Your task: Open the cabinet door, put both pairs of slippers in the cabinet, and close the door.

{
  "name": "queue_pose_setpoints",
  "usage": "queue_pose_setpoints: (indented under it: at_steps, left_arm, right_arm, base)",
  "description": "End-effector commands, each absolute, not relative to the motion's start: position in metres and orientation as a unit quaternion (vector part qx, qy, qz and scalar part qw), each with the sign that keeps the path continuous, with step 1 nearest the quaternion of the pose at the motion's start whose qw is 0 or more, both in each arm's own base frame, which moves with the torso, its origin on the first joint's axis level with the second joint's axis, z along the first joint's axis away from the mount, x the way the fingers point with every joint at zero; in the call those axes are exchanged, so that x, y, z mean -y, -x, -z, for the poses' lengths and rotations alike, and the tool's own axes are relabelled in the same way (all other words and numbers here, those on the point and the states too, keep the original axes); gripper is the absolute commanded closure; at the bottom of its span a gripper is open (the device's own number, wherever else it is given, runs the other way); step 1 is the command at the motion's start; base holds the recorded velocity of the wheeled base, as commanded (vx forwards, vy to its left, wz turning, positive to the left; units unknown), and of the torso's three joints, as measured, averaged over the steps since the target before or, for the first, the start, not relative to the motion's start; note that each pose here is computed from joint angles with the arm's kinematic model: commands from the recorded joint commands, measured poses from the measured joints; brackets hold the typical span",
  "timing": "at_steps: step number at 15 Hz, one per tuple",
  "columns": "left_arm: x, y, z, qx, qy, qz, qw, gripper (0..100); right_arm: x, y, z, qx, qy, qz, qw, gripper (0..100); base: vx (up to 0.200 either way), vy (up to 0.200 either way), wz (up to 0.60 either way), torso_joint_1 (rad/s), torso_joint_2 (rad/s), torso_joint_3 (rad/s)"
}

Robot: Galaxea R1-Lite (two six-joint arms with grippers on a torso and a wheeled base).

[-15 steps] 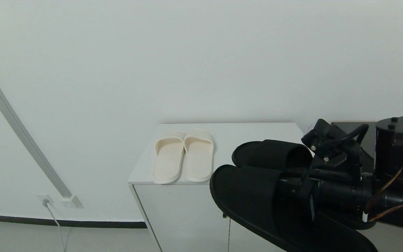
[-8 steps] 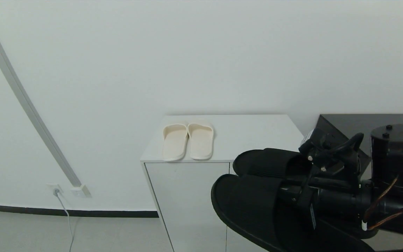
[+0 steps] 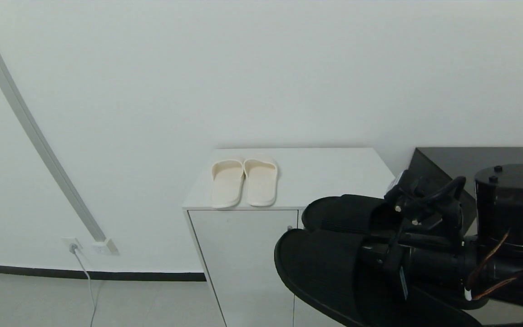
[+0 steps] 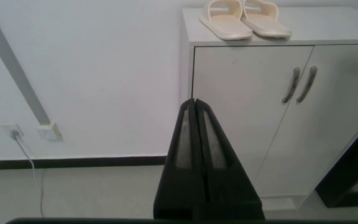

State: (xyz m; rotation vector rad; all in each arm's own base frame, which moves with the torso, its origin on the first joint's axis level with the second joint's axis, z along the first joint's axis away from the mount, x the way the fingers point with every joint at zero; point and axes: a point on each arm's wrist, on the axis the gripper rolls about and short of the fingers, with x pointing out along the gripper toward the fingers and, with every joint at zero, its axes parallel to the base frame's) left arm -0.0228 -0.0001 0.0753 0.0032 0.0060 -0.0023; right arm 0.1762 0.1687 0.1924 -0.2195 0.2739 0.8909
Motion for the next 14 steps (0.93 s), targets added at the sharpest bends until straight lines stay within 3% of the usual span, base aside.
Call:
queue_pose_setpoints:
  at_steps: [1,3,8,9,14]
  left_arm:
    - [0.0000,0.0228,-0.0755,-0.002,-0.002,0.001,1.000,100]
    - [0.0001,0.0228,-0.0755,-0.002,-0.002,0.002,1.000,100]
    - [0.0001,0.0228,-0.0753,-0.003,-0.002,0.003,1.000,100]
    - [0.0001,0.0228,-0.0753,-0.003,-0.002,0.003,1.000,0]
    - [0.0001,0.0228,-0.0753,-0.003,-0.002,0.003,1.000,0]
  right_arm:
    - [-0.1695,-0.1766,-0.1910,-0.134,0.106,-0.429,0.887,100]
    - [-0.1677,-0.1752,-0.1909,-0.133,0.106,-0.428,0.887,100]
    - [-0.1684,-0.1765,-0.1846,-0.146,0.107,-0.427,0.886,100]
    - [-0.1684,-0.1766,-0.1846,-0.146,0.108,-0.427,0.886,100]
    - [-0.1672,-0.1748,-0.1818,-0.150,0.110,-0.427,0.885,100]
  base:
    - [0.000,0.000,0.00,0.000,0.00,0.000]
    - [0.000,0.000,0.00,-0.023,0.04,0.035]
    - [0.000,0.000,0.00,-0.168,0.39,0.227]
    - [0.000,0.000,0.00,-0.222,0.54,0.315]
    - [0.000,0.000,0.00,-0.223,0.54,0.321]
